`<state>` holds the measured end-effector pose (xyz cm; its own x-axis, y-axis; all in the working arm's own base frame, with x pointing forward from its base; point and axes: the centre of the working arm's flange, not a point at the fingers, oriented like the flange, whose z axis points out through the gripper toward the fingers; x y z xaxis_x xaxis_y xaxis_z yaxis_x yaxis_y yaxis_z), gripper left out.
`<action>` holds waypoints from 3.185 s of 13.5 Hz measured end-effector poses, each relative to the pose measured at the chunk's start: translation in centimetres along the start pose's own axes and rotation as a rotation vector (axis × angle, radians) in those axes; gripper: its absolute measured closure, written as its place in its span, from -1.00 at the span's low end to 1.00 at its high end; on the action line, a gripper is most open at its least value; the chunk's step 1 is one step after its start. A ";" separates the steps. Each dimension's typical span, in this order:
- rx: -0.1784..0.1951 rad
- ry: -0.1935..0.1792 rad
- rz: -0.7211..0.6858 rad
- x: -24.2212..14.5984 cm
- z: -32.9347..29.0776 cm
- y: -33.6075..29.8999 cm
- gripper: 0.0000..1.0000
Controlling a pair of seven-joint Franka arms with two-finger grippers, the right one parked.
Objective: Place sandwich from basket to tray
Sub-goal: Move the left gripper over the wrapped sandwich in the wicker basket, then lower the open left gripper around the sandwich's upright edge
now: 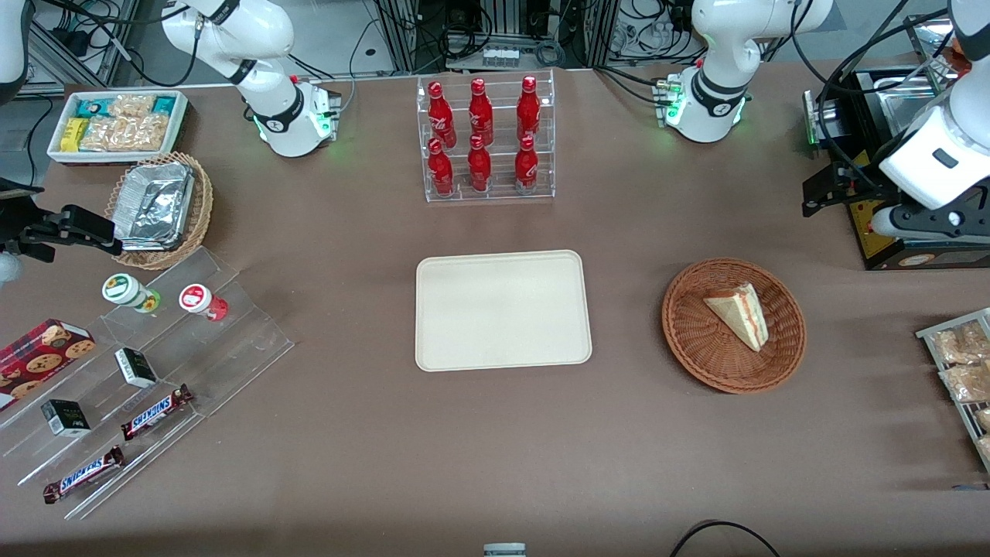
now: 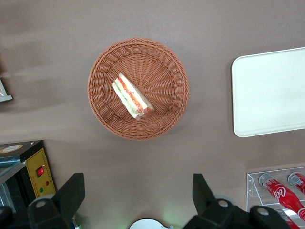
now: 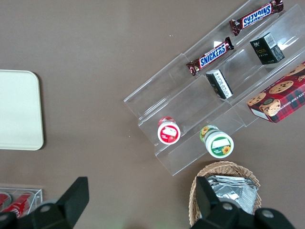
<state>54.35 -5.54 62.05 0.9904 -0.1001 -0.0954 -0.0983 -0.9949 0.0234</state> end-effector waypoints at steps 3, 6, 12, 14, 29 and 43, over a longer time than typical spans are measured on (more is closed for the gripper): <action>-0.001 -0.005 -0.002 0.5 0.6 -0.2 -1.00; -0.003 -0.006 -0.006 1.1 1.5 -0.4 -1.00; -0.008 -0.027 -0.010 4.2 11.3 -0.7 -1.00; -0.011 -0.040 -0.011 5.1 14.4 -0.8 -1.00; -0.011 -0.009 -0.450 4.7 26.6 -0.9 -1.00; -0.037 0.104 -0.644 1.5 31.6 -2.3 -1.00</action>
<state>53.00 -3.79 30.43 0.8542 0.5199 -0.0048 0.5198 -0.8538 0.0284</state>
